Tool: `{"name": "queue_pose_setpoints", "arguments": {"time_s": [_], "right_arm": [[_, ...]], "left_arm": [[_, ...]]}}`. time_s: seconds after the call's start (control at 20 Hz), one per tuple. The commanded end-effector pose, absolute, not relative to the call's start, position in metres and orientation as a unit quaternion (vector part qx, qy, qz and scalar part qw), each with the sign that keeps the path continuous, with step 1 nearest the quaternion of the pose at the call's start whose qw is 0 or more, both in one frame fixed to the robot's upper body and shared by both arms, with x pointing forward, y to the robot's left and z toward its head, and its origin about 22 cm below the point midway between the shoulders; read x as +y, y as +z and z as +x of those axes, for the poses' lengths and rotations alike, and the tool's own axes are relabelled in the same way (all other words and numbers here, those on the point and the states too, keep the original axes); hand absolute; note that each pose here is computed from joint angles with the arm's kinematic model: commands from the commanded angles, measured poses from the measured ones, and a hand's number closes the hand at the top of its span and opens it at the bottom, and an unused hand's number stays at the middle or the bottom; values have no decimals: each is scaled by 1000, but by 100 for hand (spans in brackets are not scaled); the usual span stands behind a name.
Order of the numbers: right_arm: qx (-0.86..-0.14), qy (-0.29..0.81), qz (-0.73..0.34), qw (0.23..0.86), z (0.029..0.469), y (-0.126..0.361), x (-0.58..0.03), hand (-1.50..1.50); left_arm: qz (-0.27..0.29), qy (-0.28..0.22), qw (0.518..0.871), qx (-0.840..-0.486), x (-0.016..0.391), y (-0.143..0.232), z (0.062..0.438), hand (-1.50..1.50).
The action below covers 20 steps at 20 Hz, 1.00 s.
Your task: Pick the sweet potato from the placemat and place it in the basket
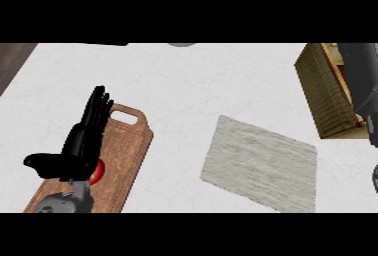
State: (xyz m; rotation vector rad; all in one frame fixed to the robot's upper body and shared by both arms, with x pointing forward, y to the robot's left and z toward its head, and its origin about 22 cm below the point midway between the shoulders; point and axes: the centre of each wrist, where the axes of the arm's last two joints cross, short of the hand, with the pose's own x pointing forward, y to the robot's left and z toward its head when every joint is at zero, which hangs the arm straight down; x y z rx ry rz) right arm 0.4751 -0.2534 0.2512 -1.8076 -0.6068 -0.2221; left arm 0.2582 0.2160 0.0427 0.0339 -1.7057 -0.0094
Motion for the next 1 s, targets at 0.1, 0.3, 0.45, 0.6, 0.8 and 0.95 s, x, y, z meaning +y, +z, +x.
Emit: {"name": "queue_pose_setpoints", "arguments": {"time_s": [0.1,0.3,0.45,0.6,0.8,0.95], "right_arm": [[-180,-177,-748,613,476,231,-241,150],[-158,-163,-741,632,476,215,-236,150],[-161,-183,-738,629,474,209,-244,150],[-166,-190,-736,629,470,185,-253,150],[-167,-194,-735,628,467,176,-237,150],[-171,-208,-726,633,463,169,-252,150]], "left_arm": [[19,6,657,-754,214,43,259,0],[25,2,664,-747,217,37,253,0],[26,-1,664,-748,230,36,248,0],[24,10,665,-747,222,34,247,0],[24,10,666,-745,233,37,255,0],[25,15,671,-741,237,24,245,0]]}}
